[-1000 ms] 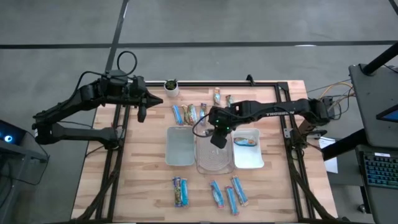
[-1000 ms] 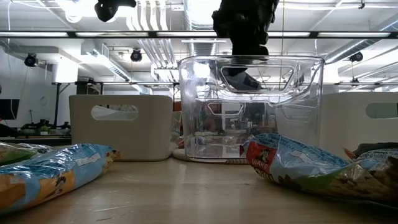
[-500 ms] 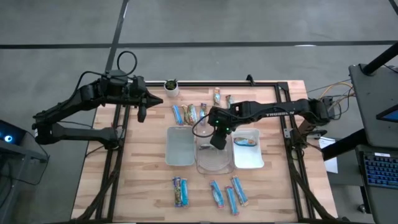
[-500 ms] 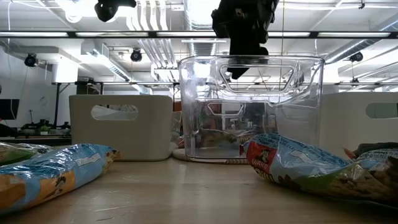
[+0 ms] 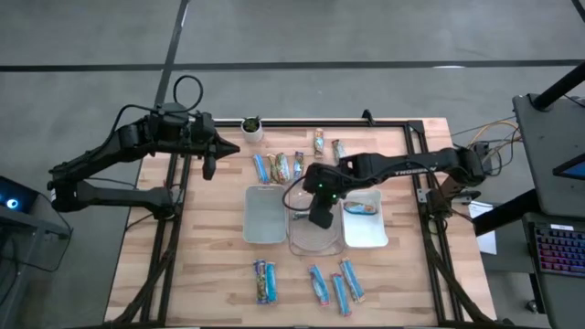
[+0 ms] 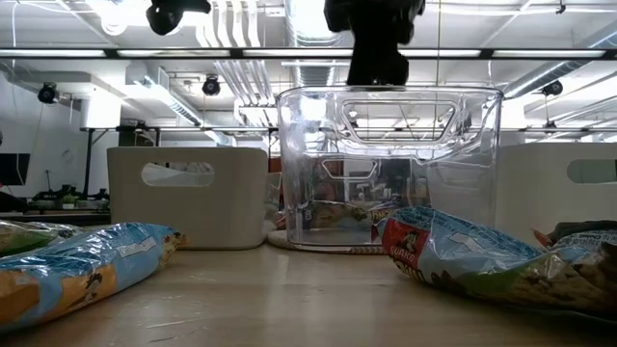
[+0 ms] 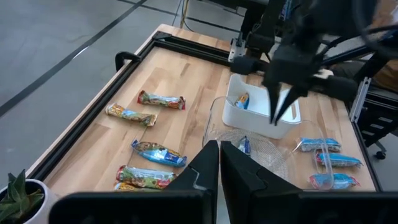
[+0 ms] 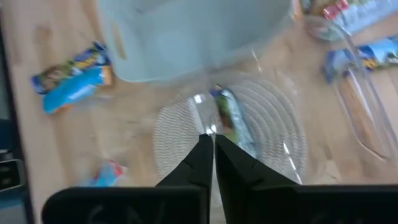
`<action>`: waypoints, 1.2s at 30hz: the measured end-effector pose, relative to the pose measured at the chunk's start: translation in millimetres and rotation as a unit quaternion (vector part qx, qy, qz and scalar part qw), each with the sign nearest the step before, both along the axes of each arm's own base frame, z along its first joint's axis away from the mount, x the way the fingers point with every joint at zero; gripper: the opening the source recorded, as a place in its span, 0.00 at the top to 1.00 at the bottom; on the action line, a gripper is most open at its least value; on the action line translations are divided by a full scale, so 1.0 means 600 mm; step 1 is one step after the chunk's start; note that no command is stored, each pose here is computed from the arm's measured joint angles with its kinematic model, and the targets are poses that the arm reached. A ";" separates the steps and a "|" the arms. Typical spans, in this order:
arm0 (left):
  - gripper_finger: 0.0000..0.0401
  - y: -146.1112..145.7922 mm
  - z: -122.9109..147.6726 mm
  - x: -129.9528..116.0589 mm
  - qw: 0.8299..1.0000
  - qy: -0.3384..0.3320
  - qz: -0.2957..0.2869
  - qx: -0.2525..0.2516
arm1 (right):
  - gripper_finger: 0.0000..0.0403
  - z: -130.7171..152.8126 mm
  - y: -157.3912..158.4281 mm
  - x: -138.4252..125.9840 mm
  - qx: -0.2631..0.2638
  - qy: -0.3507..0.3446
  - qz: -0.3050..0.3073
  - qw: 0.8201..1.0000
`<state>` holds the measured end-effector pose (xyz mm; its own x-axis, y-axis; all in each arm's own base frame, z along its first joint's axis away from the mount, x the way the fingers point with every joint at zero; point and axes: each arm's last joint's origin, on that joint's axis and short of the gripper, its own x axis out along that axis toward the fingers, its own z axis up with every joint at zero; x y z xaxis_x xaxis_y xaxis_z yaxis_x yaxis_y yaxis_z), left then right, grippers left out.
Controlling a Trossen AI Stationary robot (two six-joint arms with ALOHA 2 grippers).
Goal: Pick and place Granola Bars by type
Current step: Put the red granola bar into the gray bin
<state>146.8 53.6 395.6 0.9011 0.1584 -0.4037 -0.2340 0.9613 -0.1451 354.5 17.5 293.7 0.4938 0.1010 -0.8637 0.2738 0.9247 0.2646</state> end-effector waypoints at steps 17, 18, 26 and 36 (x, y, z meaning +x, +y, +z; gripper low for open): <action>1.00 0.003 -0.010 0.007 1.000 0.010 0.000 -0.004 | 0.98 0.148 -0.039 0.014 -0.015 -0.144 -0.117 0.982; 1.00 0.003 -0.010 0.007 1.000 0.011 0.000 -0.004 | 0.98 0.154 -0.043 0.013 -0.020 -0.150 -0.114 0.982; 1.00 0.004 -0.011 0.010 1.000 0.011 -0.001 -0.004 | 0.98 0.182 -0.058 0.010 -0.067 -0.178 -0.072 0.979; 1.00 0.004 -0.010 0.010 0.999 0.001 0.018 -0.042 | 0.98 0.183 -0.058 0.010 -0.101 -0.178 -0.031 0.978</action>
